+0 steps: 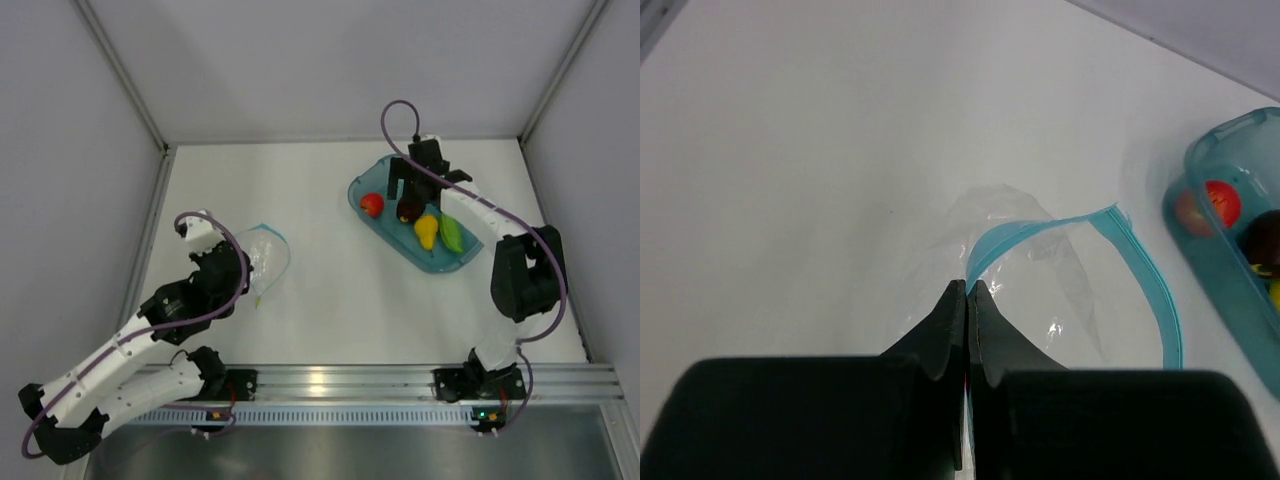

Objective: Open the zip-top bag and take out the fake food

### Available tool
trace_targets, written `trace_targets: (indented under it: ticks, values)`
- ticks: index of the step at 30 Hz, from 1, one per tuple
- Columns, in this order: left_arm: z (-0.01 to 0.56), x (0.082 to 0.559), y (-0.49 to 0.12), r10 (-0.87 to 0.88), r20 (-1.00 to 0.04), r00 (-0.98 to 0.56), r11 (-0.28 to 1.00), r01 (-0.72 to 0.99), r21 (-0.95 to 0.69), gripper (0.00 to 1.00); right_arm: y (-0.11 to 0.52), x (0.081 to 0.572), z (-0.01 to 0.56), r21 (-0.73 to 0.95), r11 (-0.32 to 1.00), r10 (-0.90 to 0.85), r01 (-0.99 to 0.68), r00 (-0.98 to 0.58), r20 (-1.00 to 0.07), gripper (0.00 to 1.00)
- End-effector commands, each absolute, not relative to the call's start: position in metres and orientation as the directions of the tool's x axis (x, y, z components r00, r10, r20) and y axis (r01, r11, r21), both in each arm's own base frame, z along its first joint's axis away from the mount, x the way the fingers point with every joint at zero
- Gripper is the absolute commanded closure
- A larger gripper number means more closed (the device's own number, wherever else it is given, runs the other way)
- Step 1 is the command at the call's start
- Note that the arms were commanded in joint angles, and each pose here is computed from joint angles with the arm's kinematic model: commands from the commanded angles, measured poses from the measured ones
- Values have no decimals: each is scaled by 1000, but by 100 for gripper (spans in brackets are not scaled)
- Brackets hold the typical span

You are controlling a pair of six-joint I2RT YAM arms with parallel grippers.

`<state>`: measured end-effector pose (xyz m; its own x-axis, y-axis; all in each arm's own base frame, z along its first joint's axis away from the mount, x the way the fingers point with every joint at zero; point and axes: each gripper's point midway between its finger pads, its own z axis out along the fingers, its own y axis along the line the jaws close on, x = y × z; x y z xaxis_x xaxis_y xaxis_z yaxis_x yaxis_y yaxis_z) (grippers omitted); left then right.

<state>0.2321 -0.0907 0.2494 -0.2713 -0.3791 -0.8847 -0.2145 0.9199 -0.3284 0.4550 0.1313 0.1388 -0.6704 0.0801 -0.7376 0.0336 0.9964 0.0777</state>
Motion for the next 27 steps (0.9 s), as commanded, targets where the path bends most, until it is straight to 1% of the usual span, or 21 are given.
trace_targets:
  ticks: [1, 6, 7, 8, 9, 10, 11, 13, 14, 16, 17, 23, 25, 26, 27]
  values:
    - [268, 231, -65, -353, -911, -212, 914, -285, -288, 100, 121, 461, 183, 67, 997, 80, 45, -606, -791, 1]
    - [283, 233, -37, -296, -943, -151, 891, -400, -216, 100, 111, 434, 231, 99, 994, 108, 45, -532, -840, 1]
    - [284, 235, -35, -283, -947, -152, 889, -413, -199, 100, 110, 426, 230, 115, 992, 124, 51, -537, -834, 1]
    - [285, 237, -29, -273, -951, -148, 880, -437, -185, 100, 109, 417, 243, 150, 987, 155, 53, -515, -843, 1]
    - [285, 240, -27, -250, -955, -157, 877, -454, -155, 100, 107, 412, 245, 179, 982, 182, 56, -517, -836, 0]
    - [286, 242, -24, -239, -958, -157, 870, -472, -140, 100, 116, 402, 240, 226, 974, 189, 0, -550, -814, 0]
    - [285, 245, -17, -236, -959, -157, 855, -502, -128, 100, 115, 392, 251, 261, 965, 208, -23, -539, -816, 1]
    - [282, 252, -13, -220, -959, -178, 841, -533, -94, 100, 115, 378, 249, 312, 949, 233, -51, -554, -799, 1]
    - [281, 255, -5, -219, -959, -178, 820, -566, -82, 100, 119, 366, 267, 343, 934, 244, -100, -522, -817, 1]
    - [278, 265, -1, -195, -959, -207, 802, -597, -34, 100, 127, 347, 271, 384, 908, 249, -166, -522, -816, 1]
    - [277, 269, 5, -195, -957, -214, 783, -622, -20, 100, 128, 333, 291, 398, 893, 263, -209, -475, -840, 1]
    - [258, 314, 6, -216, -931, -295, 754, -656, 33, 100, 135, 276, 331, 446, 819, 312, -360, -374, -874, 1]
    - [238, 339, 0, -238, -906, -350, 762, -646, 49, 100, 135, 261, 332, 452, 807, 311, -379, -377, -872, 0]
    - [231, 348, 9, -259, -895, -363, 744, -665, 55, 100, 132, 250, 340, 447, 803, 318, -394, -352, -880, 1]
    - [216, 364, 5, -271, -872, -408, 748, -659, 76, 100, 130, 245, 341, 447, 803, 322, -395, -344, -882, 1]
